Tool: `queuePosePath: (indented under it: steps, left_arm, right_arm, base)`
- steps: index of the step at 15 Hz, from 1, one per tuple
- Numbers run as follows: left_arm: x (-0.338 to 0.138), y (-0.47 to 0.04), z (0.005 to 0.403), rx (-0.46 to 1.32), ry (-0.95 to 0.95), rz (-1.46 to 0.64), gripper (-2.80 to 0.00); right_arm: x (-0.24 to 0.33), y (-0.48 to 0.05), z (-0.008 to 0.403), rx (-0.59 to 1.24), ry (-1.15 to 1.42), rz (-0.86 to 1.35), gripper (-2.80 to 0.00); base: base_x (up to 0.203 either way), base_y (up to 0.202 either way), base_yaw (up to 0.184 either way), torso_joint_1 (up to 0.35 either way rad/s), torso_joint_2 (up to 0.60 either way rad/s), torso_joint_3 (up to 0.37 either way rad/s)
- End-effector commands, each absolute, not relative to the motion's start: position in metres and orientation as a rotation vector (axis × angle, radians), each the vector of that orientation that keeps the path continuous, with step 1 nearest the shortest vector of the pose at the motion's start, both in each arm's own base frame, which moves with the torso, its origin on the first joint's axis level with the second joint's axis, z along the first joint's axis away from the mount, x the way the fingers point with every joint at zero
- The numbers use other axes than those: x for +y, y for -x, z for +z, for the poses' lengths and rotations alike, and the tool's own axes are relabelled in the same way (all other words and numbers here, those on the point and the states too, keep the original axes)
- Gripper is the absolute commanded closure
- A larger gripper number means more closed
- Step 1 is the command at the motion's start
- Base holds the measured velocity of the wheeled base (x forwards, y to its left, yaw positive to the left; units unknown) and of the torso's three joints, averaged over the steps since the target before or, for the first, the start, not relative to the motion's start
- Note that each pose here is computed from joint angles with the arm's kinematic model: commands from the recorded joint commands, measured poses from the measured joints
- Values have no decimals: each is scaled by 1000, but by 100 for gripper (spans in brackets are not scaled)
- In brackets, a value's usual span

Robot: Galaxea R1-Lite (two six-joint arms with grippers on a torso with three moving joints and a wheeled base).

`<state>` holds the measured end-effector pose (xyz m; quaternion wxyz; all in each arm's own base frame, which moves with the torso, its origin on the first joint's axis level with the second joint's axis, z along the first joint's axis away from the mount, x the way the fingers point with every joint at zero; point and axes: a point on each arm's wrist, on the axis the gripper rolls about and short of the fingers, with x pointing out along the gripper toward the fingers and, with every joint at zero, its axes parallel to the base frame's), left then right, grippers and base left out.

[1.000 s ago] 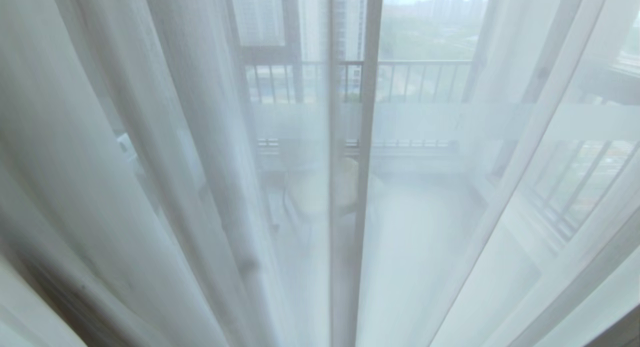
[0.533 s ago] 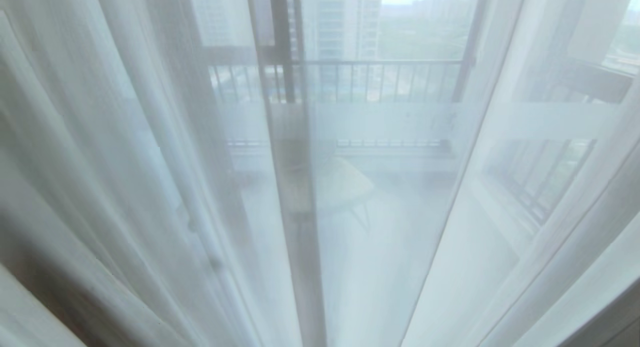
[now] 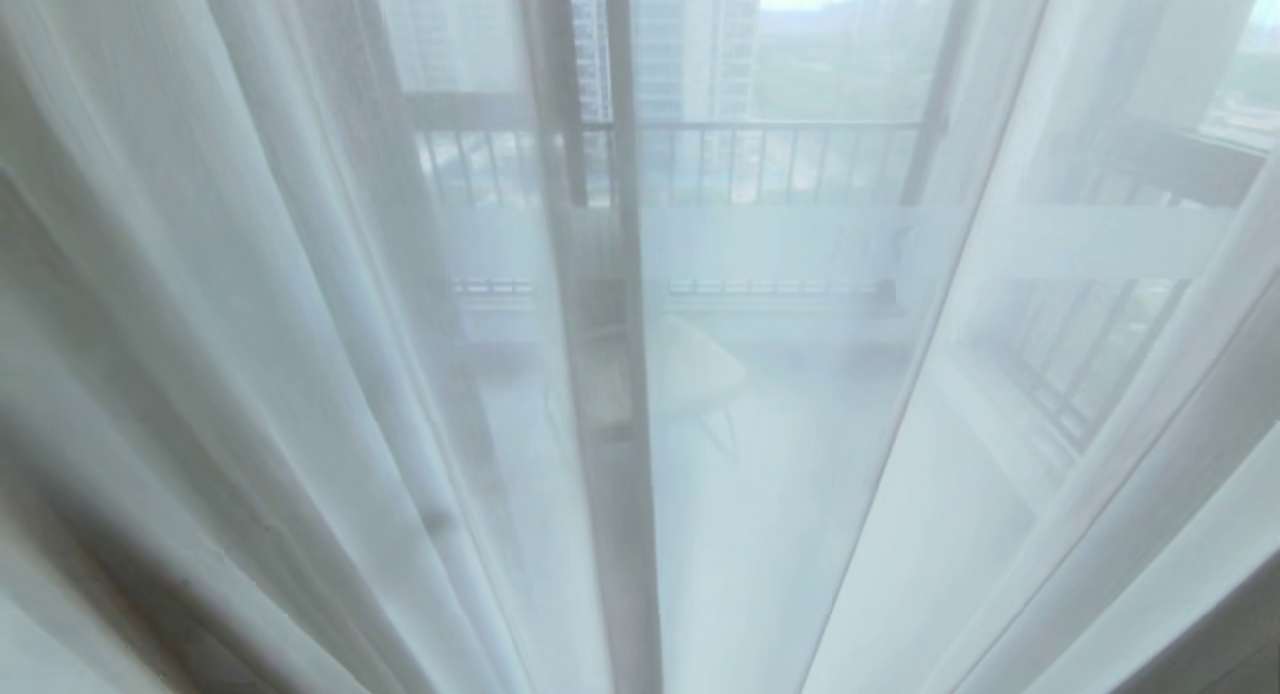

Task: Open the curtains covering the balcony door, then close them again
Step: Close the outer curtains on both sides

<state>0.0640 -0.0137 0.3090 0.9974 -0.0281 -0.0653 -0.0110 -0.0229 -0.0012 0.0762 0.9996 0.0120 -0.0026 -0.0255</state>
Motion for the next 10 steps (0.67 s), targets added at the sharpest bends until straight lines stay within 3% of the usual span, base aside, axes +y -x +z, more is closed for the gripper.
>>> queuePosePath:
  steps: [1,10]
  left_arm:
    - [-16,-67,312,-132,55,-45,0]
    - [-38,-80,317,-104,45,-376,0]
  right_arm:
    - [-1,23,76,-7,-25,-51,0]
    - [-1,23,76,-7,-25,-51,0]
  base:
    - [0,0,0,0,0,0]
    - [0,0,0,0,0,0]
